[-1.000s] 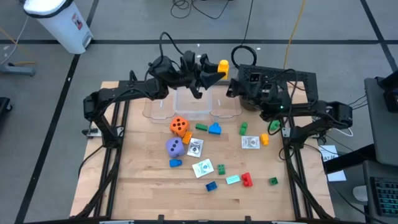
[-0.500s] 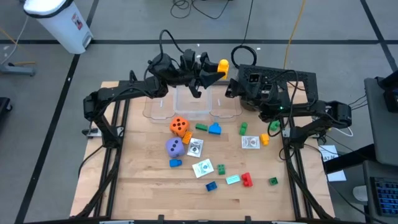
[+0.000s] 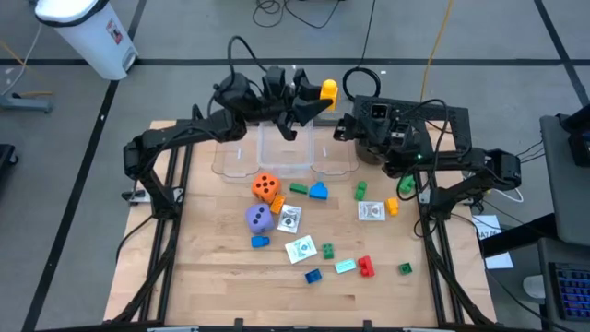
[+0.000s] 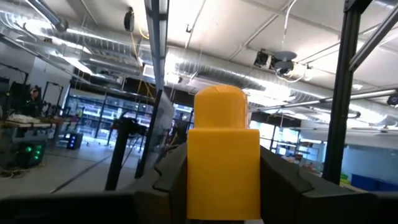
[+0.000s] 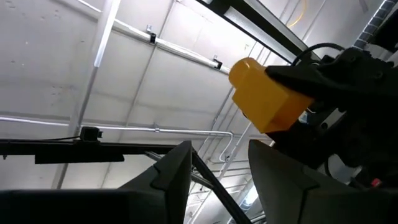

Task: Pick & Place Toys
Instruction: Put the yellow one stud game piece into the middle transparent bin

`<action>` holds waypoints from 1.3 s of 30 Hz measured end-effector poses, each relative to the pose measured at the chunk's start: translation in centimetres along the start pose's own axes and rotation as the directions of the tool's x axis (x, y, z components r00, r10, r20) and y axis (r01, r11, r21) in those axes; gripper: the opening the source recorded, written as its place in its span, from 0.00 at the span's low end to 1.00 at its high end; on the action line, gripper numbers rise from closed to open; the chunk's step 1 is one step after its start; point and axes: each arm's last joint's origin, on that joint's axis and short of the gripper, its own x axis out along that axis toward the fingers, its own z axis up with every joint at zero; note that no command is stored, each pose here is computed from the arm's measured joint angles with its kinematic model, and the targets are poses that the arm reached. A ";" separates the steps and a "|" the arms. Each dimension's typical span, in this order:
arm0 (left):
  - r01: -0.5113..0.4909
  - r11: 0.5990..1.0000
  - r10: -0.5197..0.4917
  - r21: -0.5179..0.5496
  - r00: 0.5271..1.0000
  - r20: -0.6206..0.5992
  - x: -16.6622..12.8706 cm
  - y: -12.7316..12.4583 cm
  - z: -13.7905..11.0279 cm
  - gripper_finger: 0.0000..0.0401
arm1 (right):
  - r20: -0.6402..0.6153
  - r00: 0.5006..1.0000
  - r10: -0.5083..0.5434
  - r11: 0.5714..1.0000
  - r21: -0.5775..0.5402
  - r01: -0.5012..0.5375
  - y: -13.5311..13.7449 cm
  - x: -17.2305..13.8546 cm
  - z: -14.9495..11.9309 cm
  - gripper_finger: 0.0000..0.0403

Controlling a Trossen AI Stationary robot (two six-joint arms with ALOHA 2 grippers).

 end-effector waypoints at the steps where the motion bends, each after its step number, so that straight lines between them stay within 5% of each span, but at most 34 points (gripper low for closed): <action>1: -0.001 1.000 0.001 0.003 1.000 -0.002 0.0 0.0 0.1 0.40 | 0.000 1.000 0.002 1.000 0.000 -0.002 0.0 0.1 0.0 0.37; 14: -0.026 1.000 0.026 0.004 1.000 -0.012 0.1 0.1 0.1 0.34 | -0.009 1.000 -0.002 1.000 0.025 0.002 -0.3 0.4 0.0 0.37; 22: -0.009 1.000 0.009 0.001 1.000 -0.023 0.1 0.0 0.0 0.41 | -0.009 1.000 -0.010 1.000 0.028 0.010 -0.3 0.4 0.0 0.37; 30: -0.018 1.000 0.018 -0.007 0.999 -0.037 0.1 0.1 -0.1 0.34 | -0.028 0.999 -0.019 0.999 0.049 0.021 -0.4 0.4 -0.1 0.37; 39: 0.026 1.000 -0.027 -0.017 0.998 -0.056 0.1 0.0 -0.2 0.40 | -0.037 0.999 -0.020 0.992 0.121 0.025 -0.5 0.3 0.0 0.37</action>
